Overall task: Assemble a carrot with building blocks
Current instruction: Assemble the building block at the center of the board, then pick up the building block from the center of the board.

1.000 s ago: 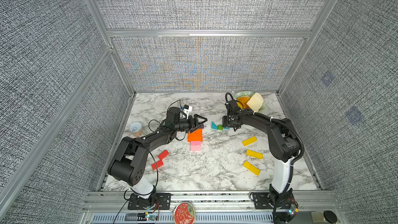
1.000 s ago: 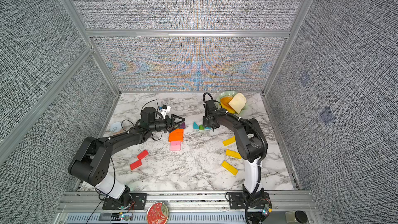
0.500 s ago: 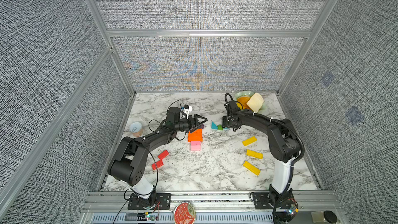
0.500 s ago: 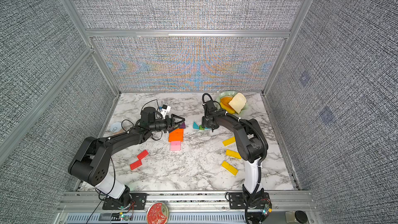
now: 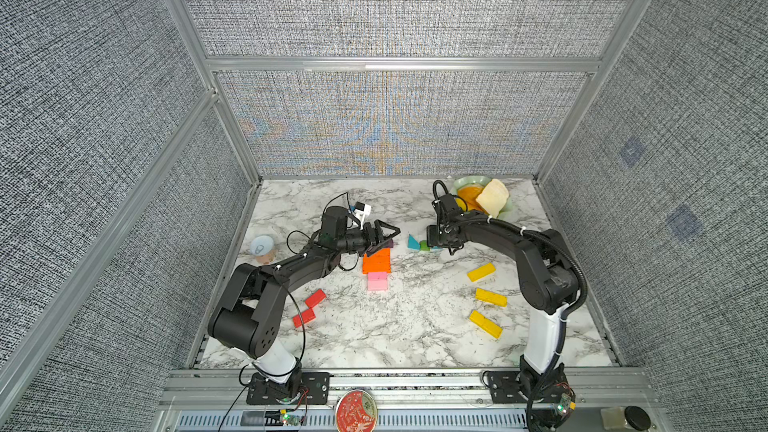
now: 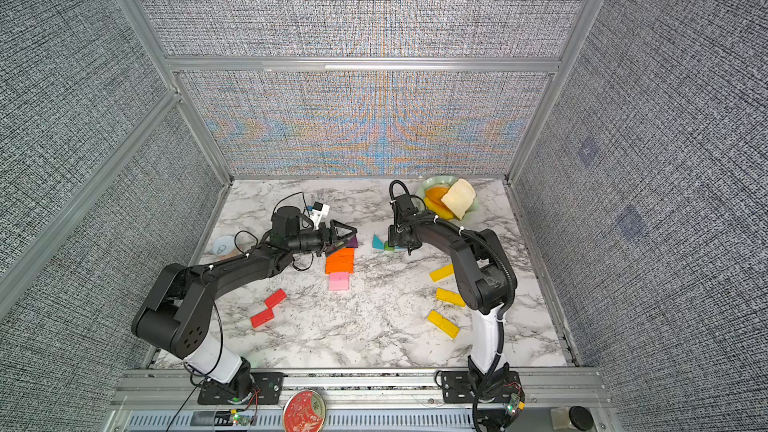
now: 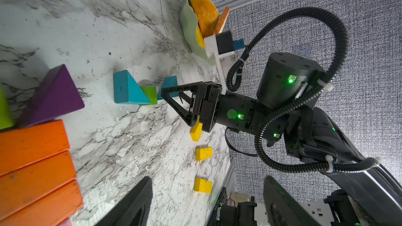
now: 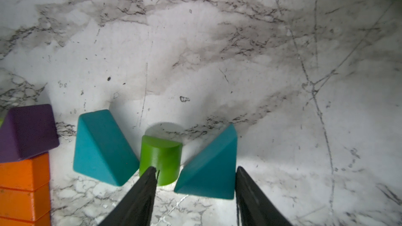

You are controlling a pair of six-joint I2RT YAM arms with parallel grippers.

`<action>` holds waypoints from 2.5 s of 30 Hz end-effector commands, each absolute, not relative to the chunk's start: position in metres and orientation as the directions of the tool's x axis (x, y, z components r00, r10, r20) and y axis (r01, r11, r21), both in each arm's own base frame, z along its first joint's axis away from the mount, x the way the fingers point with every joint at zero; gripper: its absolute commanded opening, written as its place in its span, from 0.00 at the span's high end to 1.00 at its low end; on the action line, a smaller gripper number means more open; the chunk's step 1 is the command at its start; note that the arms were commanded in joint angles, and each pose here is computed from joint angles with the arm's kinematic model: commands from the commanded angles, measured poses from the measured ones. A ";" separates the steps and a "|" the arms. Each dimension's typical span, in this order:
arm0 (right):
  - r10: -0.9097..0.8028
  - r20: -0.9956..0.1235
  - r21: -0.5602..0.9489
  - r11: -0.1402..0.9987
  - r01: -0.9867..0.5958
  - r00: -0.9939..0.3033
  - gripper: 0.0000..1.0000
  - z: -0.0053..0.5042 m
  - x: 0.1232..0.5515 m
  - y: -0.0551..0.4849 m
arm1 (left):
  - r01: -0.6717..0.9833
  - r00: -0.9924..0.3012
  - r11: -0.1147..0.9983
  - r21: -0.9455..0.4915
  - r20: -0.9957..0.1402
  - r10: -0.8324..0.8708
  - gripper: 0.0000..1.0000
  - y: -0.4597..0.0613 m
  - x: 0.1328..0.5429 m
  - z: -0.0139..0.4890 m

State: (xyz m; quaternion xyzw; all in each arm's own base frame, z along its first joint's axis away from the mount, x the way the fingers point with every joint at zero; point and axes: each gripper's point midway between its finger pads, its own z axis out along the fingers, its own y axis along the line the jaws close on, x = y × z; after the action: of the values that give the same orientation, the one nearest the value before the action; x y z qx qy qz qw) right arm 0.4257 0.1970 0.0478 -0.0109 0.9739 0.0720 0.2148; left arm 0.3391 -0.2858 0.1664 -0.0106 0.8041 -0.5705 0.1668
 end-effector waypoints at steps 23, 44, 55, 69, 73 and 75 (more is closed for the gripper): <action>0.027 -0.428 0.164 0.985 -0.048 -0.903 0.40 0.053 0.425 0.202 | 0.193 -0.942 0.337 -0.922 -0.270 -0.199 0.19 -0.289 0.340 0.171; 0.166 -0.517 -0.020 0.978 0.206 -0.840 0.33 0.094 0.350 0.086 | 0.198 -0.942 0.327 -0.924 -0.272 -0.198 0.19 -0.289 0.338 0.176; 0.392 -0.345 0.064 0.916 0.396 -0.853 0.27 0.033 0.318 0.058 | 0.192 -0.944 0.337 -0.922 -0.268 -0.194 0.19 -0.290 0.339 0.172; 0.466 -0.341 0.109 0.882 0.458 -0.817 0.51 0.020 0.324 0.053 | 0.197 -0.944 0.324 -0.925 -0.268 -0.191 0.19 -0.291 0.336 0.175; 0.456 -0.347 0.112 0.888 0.446 -0.820 0.63 0.021 0.326 0.054 | 0.200 -0.943 0.329 -0.923 -0.272 -0.191 0.19 -0.291 0.337 0.175; 0.451 -0.359 0.119 0.891 0.439 -0.817 0.66 0.025 0.328 0.055 | 0.198 -0.944 0.329 -0.923 -0.270 -0.190 0.19 -0.292 0.337 0.175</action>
State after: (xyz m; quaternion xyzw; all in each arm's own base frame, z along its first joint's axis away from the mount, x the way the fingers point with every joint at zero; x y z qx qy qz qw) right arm 0.3260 0.0527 0.0214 0.2333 0.9542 0.0085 0.1871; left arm 0.3353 -0.2903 0.1674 -0.0059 0.8036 -0.5729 0.1614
